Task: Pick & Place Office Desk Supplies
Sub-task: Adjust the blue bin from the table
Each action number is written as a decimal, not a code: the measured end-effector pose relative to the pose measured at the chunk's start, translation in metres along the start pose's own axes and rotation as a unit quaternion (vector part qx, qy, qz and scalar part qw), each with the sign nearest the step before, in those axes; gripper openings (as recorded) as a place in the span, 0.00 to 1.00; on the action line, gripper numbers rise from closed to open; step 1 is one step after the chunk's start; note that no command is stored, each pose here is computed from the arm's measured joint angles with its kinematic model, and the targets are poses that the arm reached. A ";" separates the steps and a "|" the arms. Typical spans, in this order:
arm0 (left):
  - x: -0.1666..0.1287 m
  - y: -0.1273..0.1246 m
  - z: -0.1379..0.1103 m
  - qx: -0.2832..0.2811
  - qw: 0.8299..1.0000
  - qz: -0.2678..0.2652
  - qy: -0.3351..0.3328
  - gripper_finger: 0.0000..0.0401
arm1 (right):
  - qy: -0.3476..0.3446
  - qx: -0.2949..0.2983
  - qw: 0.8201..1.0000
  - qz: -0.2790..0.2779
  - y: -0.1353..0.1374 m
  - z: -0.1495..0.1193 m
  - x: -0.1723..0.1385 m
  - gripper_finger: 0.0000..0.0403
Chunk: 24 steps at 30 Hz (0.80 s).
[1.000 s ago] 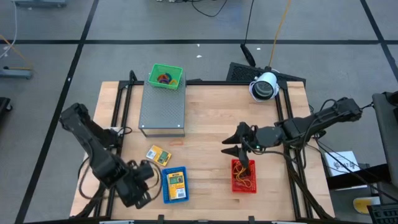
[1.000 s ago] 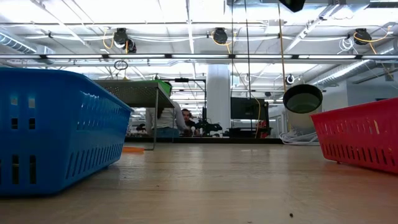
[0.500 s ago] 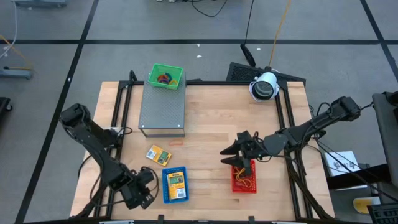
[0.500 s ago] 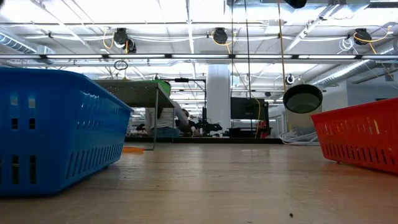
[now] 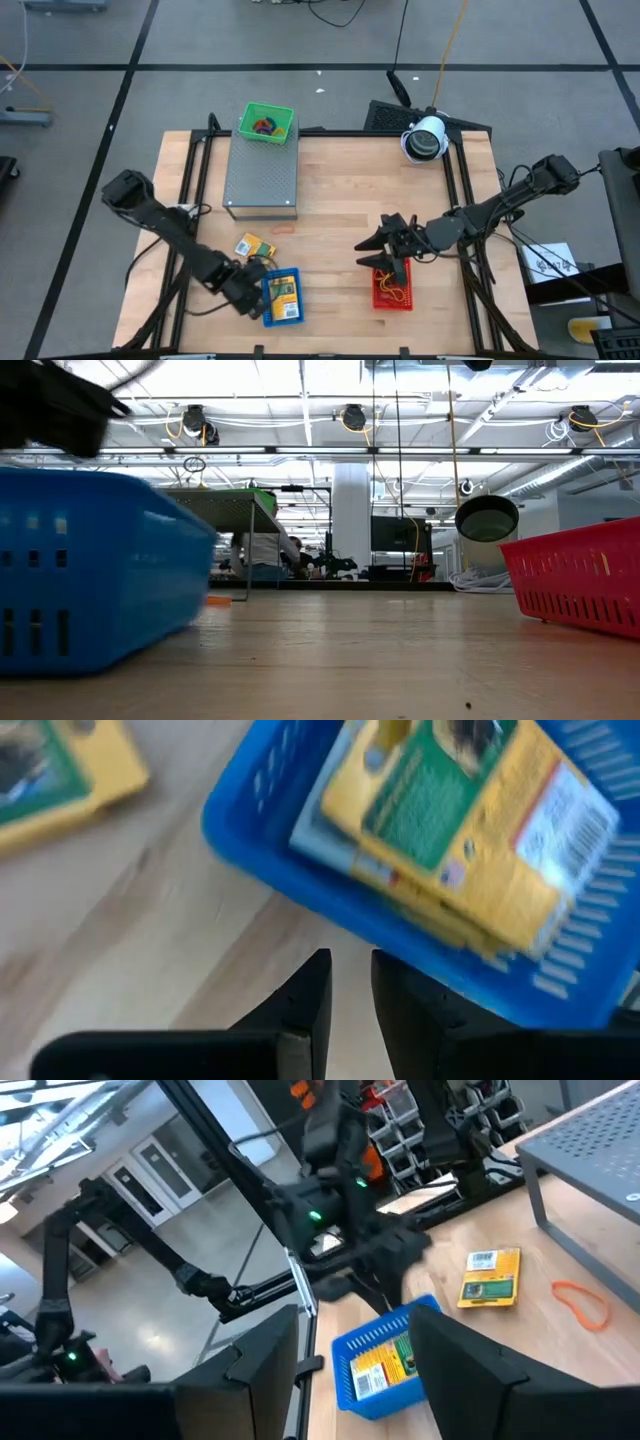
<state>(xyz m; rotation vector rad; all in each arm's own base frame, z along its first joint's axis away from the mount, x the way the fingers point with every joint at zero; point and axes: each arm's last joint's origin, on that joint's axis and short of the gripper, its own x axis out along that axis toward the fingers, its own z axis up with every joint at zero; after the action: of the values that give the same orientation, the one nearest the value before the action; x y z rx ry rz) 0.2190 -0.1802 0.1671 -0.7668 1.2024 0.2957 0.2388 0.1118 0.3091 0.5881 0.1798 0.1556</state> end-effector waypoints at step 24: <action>0.018 0.013 0.082 -0.106 0.993 -0.040 -0.020 0.20 | -0.014 -0.009 1.000 0.013 0.002 0.003 0.000 0.45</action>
<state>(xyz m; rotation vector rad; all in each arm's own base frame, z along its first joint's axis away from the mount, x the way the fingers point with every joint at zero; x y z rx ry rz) 0.2773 -0.1187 0.1579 -0.9869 1.1113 0.3758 0.2392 0.1122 0.3130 0.5745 0.1426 0.1736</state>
